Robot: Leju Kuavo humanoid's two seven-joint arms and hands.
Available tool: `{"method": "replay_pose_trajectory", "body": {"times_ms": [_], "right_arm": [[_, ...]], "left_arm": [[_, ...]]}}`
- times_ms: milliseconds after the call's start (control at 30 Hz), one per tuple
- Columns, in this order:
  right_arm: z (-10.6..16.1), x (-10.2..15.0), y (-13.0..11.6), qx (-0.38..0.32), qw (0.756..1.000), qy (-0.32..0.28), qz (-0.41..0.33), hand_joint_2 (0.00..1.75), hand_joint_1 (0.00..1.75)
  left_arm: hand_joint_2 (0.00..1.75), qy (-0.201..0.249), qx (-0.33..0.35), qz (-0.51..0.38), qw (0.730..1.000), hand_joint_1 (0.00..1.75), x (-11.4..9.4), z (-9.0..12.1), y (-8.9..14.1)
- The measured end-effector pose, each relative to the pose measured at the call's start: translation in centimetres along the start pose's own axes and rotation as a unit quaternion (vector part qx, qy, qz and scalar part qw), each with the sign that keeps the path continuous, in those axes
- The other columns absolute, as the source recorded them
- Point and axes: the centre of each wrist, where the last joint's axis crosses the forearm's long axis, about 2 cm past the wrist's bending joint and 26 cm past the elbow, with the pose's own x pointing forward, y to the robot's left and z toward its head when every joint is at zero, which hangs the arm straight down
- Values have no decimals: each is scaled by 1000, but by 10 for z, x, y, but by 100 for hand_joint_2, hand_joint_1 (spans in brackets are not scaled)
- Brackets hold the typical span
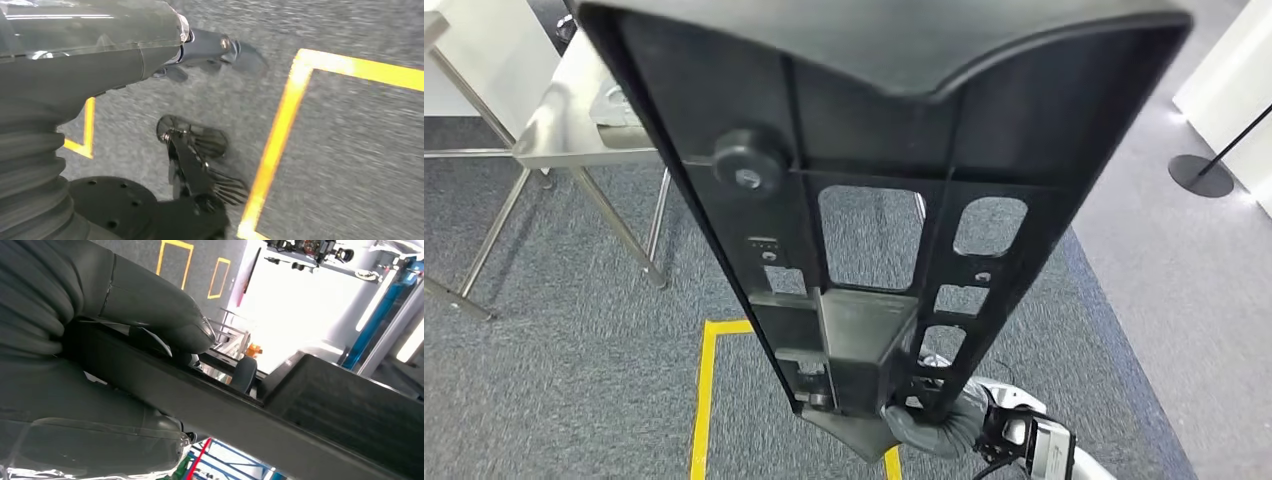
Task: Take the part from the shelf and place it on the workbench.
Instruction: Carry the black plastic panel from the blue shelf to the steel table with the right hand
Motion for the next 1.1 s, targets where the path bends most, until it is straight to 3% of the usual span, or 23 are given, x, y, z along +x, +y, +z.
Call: {"method": "replay_pose_trajectory", "body": {"times_ms": [1100], "right_arm": [[-2, 2, -6, -1, 1000, -5, 8, 175, 175]], "left_arm": [[175, -1, 0, -4, 1000, 0, 0, 0, 2]]}}
